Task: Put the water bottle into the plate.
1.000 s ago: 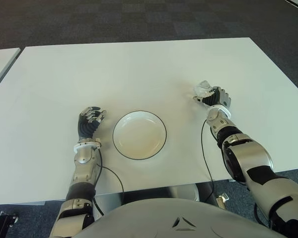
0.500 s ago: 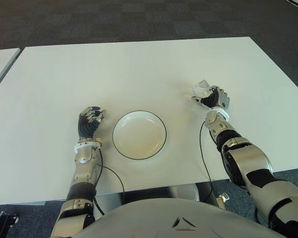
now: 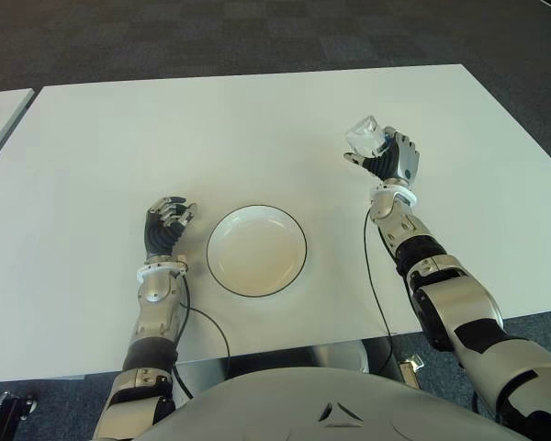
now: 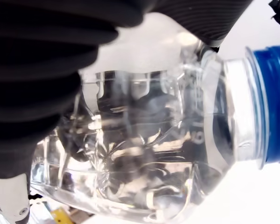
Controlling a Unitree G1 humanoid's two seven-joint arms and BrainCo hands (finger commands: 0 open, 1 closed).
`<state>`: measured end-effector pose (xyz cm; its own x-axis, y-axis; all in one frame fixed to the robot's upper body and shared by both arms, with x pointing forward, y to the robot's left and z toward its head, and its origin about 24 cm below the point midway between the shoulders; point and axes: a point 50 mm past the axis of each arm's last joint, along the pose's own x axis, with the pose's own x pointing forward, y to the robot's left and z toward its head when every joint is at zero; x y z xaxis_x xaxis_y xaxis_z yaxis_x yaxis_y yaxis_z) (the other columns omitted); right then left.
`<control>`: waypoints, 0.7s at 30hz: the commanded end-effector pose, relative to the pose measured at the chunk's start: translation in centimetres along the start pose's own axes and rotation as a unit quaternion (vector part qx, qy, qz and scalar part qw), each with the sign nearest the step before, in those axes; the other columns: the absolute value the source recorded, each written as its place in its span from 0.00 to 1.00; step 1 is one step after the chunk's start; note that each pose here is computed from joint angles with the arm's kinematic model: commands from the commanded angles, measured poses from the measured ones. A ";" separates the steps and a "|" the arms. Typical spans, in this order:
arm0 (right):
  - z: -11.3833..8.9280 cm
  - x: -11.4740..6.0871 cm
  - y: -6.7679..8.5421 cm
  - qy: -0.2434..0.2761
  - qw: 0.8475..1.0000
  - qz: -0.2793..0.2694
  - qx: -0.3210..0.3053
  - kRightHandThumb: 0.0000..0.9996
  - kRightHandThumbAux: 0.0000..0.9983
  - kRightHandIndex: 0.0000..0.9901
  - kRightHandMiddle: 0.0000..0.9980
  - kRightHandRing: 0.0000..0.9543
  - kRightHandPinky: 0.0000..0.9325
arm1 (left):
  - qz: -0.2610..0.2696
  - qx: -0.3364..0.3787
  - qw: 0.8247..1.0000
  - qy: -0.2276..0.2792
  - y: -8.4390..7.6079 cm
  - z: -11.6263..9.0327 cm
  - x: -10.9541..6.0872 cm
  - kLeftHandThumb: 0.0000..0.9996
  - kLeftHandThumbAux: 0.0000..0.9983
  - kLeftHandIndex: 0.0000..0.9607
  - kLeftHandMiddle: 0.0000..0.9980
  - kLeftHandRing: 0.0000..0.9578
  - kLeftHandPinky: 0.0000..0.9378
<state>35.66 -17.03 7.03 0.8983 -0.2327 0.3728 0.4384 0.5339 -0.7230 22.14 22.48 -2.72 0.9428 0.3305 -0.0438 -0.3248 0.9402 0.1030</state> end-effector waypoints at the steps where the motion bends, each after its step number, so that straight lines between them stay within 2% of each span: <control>1: 2.6 -0.2 -0.6 -0.065 0.997 -0.017 0.023 0.85 0.68 0.40 0.54 0.90 0.93 | 0.006 0.004 1.000 0.017 0.0 -0.7 -0.3 0.70 0.72 0.45 0.56 0.55 0.54; 6: 4.7 -0.7 -1.1 -0.117 0.992 -0.006 0.040 0.85 0.68 0.40 0.54 0.91 0.94 | 0.001 -0.001 1.000 0.011 -0.2 -0.6 -0.3 0.70 0.72 0.45 0.56 0.56 0.56; 15: 6.9 -1.7 -2.0 -0.200 0.978 0.032 0.058 0.85 0.68 0.39 0.54 0.92 0.95 | -0.002 -0.006 1.000 0.004 -0.3 -0.5 -0.3 0.70 0.72 0.45 0.58 0.59 0.60; 21: 8.7 -3.6 -1.9 -0.270 0.957 0.075 0.079 0.85 0.68 0.39 0.54 0.92 0.95 | -0.002 -0.006 1.000 0.000 -0.2 -0.5 -0.2 0.70 0.72 0.45 0.59 0.60 0.61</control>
<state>32.43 -11.42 11.84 0.8238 0.1879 0.5349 0.3115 0.6384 -0.7039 22.00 22.32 -2.78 0.9445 0.3279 -0.0218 -0.3244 0.9408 0.0987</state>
